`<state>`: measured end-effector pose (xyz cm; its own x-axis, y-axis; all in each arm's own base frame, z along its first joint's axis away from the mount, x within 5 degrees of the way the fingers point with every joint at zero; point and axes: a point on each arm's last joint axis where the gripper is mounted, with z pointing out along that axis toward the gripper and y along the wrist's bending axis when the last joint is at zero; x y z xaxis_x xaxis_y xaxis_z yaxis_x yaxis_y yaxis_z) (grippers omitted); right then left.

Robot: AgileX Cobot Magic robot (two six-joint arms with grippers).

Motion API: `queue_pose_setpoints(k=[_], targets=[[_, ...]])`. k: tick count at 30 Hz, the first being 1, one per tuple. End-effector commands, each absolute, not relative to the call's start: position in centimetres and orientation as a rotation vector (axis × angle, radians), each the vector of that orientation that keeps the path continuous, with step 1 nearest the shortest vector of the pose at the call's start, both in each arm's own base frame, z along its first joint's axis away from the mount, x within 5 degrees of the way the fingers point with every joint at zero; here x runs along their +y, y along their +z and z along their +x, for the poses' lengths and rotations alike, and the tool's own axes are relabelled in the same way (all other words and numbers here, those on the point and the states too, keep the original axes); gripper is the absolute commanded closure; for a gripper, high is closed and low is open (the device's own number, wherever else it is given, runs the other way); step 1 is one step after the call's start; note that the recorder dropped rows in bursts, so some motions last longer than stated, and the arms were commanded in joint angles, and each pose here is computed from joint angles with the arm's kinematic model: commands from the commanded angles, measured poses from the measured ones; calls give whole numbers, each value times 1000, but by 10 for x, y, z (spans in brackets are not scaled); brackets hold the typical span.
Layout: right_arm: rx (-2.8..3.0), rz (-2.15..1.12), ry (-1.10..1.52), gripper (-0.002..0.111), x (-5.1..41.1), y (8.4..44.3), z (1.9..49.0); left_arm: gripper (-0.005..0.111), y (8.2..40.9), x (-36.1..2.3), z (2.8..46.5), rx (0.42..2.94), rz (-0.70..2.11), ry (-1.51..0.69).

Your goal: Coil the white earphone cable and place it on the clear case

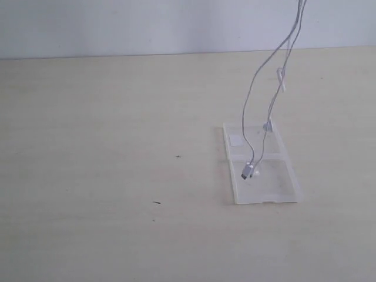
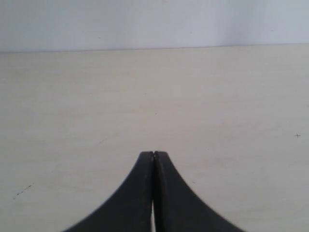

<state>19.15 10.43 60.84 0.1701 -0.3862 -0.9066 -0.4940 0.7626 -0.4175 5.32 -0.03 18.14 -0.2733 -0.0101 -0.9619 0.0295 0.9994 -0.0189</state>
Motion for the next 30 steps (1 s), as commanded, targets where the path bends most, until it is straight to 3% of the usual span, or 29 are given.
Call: queue_pose_setpoints(k=[1, 11, 30], targets=[[1440, -780, 169, 108, 105, 611, 181, 107, 181, 0, 53, 1839, 13, -38], [1429, -809, 391, 108, 122, 608, 182, 107, 181, 0, 53, 1839, 13, -38], [1415, -795, 378, 108, 121, 610, 183, 107, 181, 0, 53, 1839, 13, -38]])
